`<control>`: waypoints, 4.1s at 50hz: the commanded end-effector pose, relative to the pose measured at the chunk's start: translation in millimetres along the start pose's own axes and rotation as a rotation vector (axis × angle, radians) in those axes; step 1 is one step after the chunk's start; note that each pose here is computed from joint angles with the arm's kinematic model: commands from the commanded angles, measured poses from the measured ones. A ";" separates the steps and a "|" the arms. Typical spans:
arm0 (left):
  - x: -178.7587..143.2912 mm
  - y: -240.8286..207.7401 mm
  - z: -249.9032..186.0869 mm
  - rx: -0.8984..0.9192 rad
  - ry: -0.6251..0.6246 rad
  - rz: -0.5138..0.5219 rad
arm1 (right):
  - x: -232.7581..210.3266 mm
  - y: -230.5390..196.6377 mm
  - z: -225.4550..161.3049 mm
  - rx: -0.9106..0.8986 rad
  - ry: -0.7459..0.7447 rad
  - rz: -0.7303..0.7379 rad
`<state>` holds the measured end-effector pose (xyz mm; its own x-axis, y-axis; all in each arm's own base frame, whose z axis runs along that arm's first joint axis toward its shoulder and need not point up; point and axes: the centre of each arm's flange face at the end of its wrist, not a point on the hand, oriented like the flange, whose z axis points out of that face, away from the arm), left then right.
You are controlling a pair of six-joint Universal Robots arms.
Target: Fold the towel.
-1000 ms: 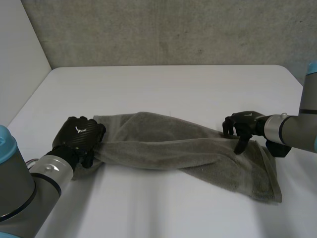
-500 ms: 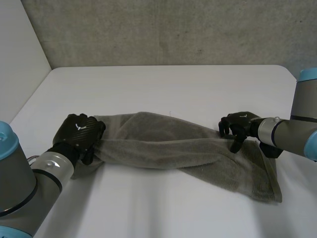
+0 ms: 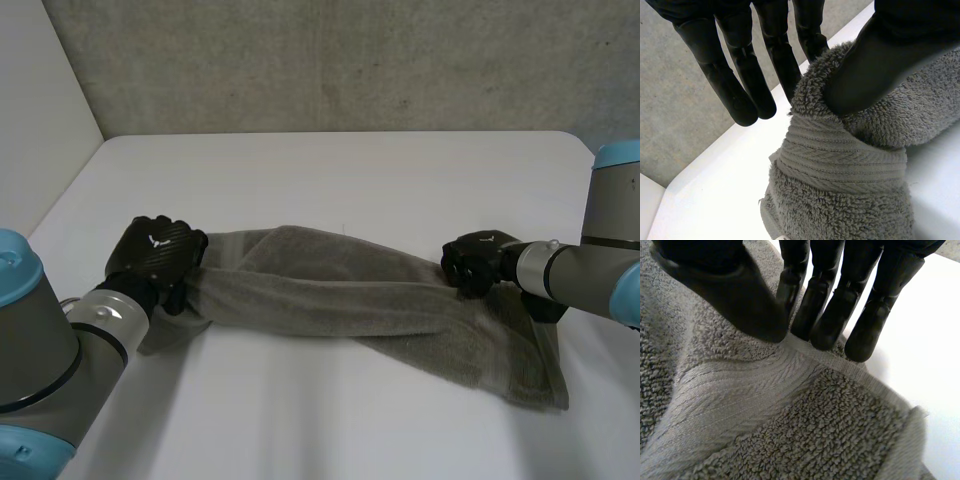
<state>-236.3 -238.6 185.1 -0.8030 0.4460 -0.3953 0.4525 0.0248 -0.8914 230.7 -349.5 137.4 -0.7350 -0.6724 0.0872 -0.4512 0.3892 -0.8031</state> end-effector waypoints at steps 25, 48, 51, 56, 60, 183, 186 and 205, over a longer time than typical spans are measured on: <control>-59.8 -127.0 70.3 0.507 -0.228 -0.014 | 20.0 -167.6 -62.2 0.831 0.203 -0.138; -4.1 3.5 11.1 0.161 0.005 0.007 | -27.6 -23.8 -86.6 0.174 -0.002 -0.222; 3.8 23.7 1.2 0.101 0.048 0.073 | -24.5 0.2 -87.4 0.096 -0.012 -0.226; 10.3 35.1 -4.8 0.065 0.078 0.129 | -24.3 10.9 -84.3 0.079 -0.003 -0.218; 8.7 32.2 -4.6 0.073 0.070 0.136 | -24.8 11.6 -83.9 0.082 -0.005 -0.216; -109.0 -141.2 -18.2 0.407 -0.053 -0.001 | 8.5 -152.8 -203.0 0.619 0.335 -0.246; -118.2 -160.8 -28.7 0.483 -0.088 -0.043 | 13.2 -166.5 -215.1 0.635 0.349 -0.259; -88.5 -62.4 90.5 0.196 0.037 0.008 | 3.8 -128.3 -85.3 0.311 0.268 -0.431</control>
<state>-215.7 -319.3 333.1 -0.8471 0.4316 -0.3099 0.2160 -0.2531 -0.9430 216.4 -324.6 346.1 -0.7177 -0.5025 0.4820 -0.4859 -0.1344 -0.8636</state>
